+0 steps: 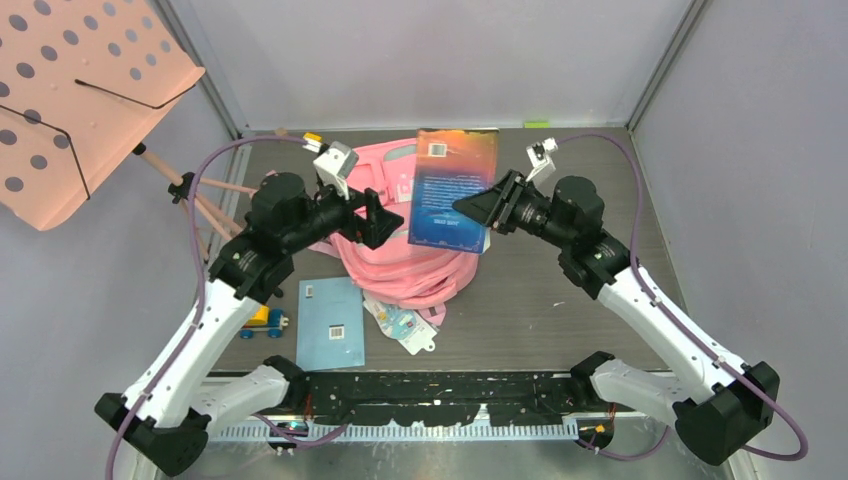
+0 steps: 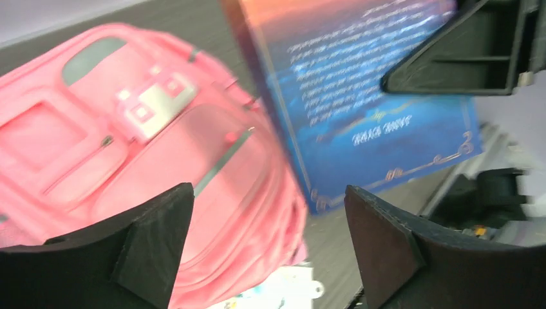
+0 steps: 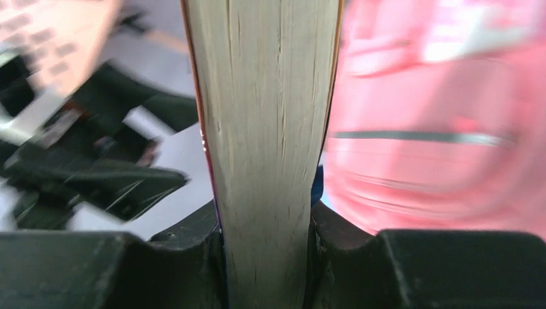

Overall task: Pack the student bag
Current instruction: Pick up the book from the center of the board.

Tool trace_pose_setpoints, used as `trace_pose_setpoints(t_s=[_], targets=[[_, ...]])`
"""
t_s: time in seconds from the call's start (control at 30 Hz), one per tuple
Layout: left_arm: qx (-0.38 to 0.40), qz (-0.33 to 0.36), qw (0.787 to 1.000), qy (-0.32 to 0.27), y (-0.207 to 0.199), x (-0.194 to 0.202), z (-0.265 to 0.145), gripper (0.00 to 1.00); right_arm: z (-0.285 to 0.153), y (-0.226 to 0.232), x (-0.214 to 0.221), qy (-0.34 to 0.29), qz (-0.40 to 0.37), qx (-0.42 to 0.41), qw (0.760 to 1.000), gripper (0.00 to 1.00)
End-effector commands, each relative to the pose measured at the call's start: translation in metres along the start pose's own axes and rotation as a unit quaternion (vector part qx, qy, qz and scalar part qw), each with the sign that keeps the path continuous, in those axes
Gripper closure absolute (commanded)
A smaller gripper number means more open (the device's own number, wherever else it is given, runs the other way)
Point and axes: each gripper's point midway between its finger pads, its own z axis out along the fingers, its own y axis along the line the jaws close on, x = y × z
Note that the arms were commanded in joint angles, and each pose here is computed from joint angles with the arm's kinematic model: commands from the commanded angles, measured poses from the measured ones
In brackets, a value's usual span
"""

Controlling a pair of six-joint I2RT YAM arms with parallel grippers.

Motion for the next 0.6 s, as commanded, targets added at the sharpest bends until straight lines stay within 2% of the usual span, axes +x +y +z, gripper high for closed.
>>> trace_pose_setpoints(t_s=[0.0,0.1,0.17,0.27,0.5,0.57], targets=[[-0.102,0.077,0.989,0.072,0.056,0.045,0.011,0.07,-0.033,-0.071,-0.043,-0.121,-0.032,0.225,0.966,1.0],[-0.093,0.113,0.984,0.106,0.055,0.07,0.03,0.06,-0.061,-0.112,-0.043,-0.142,-0.021,0.341,0.929,1.0],[-0.108,0.172,0.969,0.142,0.053,0.092,0.041,0.05,-0.075,-0.126,-0.042,-0.158,-0.009,0.379,0.912,1.0],[-0.113,0.228,0.949,0.188,0.049,0.12,0.06,0.04,-0.093,-0.133,-0.043,-0.184,-0.006,0.403,0.897,1.0],[-0.101,0.251,0.933,0.239,0.043,0.164,0.098,0.05,-0.13,-0.131,-0.048,-0.245,-0.009,0.416,0.876,1.0],[-0.088,0.245,0.932,0.254,0.039,0.176,0.103,0.1,-0.139,-0.13,-0.048,-0.255,-0.012,0.421,0.871,1.0]])
